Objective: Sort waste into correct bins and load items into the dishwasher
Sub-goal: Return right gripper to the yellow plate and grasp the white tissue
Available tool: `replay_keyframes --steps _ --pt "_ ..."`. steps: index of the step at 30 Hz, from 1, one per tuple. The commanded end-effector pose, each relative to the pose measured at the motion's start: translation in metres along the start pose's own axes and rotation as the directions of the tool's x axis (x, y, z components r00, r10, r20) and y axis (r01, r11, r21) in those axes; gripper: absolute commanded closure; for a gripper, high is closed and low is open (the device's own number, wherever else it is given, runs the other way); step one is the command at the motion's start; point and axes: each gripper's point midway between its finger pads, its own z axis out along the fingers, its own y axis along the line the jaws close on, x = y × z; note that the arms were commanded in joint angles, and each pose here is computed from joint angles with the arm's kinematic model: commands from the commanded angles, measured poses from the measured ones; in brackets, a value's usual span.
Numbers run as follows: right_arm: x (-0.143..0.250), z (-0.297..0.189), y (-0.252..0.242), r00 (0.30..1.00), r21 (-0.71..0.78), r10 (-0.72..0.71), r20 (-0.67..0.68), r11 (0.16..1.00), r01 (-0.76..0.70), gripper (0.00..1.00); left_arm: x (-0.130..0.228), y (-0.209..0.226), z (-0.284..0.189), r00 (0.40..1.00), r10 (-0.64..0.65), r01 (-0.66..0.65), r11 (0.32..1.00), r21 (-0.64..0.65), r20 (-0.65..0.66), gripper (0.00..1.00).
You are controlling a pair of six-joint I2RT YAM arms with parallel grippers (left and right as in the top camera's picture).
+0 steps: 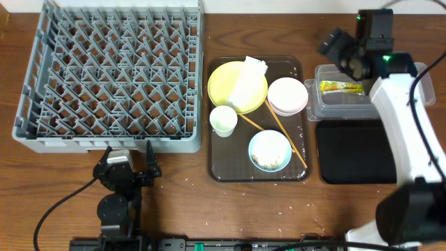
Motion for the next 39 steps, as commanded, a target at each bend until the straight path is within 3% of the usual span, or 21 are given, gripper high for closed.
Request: replay_keyframes --steps 1,6,10,23,29,33,39 --pt "0.037 -0.009 0.064 0.988 -0.118 -0.150 -0.027 0.982 0.146 0.15 0.016 0.004 0.003 0.999 0.008 -0.009 1.000 -0.018 -0.036 0.05" --pt "0.106 0.025 0.093 0.967 -0.100 -0.217 -0.134 0.974 0.204 0.18 0.016 0.004 0.003 0.999 0.008 -0.009 1.000 -0.018 -0.036 0.05" --pt "0.161 0.068 0.082 0.940 -0.003 -0.253 -0.227 0.966 0.260 0.21 0.016 0.004 0.003 0.999 0.009 -0.009 1.000 -0.018 -0.036 0.05" --pt "0.241 0.156 0.036 0.893 0.095 -0.213 -0.397 0.958 0.271 0.36 0.016 0.004 0.003 0.999 0.009 -0.009 1.000 -0.018 -0.036 0.04" --pt "0.256 0.172 0.035 0.886 0.081 -0.219 -0.408 0.958 0.274 0.57 0.016 0.004 0.003 0.999 0.009 -0.009 1.000 -0.017 -0.036 0.05" --pt "0.257 0.175 0.035 0.887 0.078 -0.220 -0.407 0.958 0.274 0.96 0.016 0.004 0.003 0.999 0.008 -0.009 1.000 -0.018 -0.036 0.05" --pt "0.225 0.153 0.060 0.904 0.015 -0.226 -0.362 0.969 0.248 0.99 0.016 0.004 0.003 0.999 0.008 -0.009 1.000 -0.018 -0.036 0.05"
